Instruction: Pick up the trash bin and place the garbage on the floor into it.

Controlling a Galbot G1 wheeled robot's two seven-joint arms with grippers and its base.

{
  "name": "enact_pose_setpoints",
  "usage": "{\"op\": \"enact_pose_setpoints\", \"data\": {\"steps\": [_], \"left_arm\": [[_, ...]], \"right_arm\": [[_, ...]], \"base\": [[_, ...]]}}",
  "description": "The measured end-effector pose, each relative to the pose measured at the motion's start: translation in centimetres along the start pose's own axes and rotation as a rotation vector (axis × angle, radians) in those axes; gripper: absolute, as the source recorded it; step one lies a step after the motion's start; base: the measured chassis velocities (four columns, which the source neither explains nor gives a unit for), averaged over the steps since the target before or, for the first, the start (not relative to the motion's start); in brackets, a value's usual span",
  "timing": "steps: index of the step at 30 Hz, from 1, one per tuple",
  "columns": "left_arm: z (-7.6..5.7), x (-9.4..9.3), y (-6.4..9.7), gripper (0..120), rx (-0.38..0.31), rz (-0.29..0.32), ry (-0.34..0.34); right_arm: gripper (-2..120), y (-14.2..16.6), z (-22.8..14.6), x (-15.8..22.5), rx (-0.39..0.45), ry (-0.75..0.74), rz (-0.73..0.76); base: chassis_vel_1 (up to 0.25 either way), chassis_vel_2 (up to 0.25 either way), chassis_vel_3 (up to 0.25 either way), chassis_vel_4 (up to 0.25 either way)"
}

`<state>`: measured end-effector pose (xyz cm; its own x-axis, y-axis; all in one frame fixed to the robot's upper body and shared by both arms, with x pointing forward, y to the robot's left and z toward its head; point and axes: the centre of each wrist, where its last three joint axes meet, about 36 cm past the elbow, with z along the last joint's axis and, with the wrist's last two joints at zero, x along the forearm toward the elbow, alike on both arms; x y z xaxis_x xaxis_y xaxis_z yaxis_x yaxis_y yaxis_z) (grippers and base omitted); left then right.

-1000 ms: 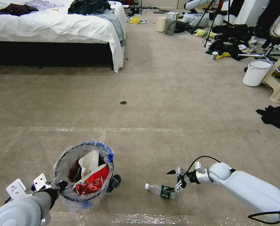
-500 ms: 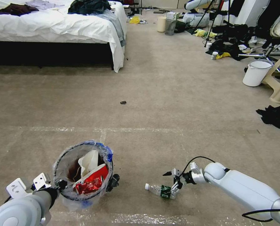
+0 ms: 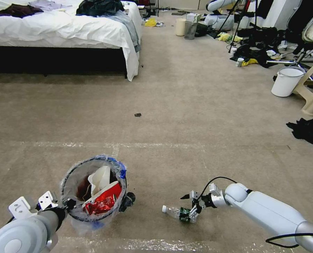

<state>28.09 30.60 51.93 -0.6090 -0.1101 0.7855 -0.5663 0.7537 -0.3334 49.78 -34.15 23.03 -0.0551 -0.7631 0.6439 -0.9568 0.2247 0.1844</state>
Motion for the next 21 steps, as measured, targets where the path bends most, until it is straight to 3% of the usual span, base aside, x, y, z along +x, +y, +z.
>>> {"op": "enact_pose_setpoints", "data": {"steps": [21], "left_arm": [[-0.15,-0.19,-0.23,0,-0.007,0.008,0.002]], "right_arm": [[99,-0.64,0.62,-0.90,-0.020,0.003,-0.011]], "base": [[0.000,0.000,0.000,0.000]]}}
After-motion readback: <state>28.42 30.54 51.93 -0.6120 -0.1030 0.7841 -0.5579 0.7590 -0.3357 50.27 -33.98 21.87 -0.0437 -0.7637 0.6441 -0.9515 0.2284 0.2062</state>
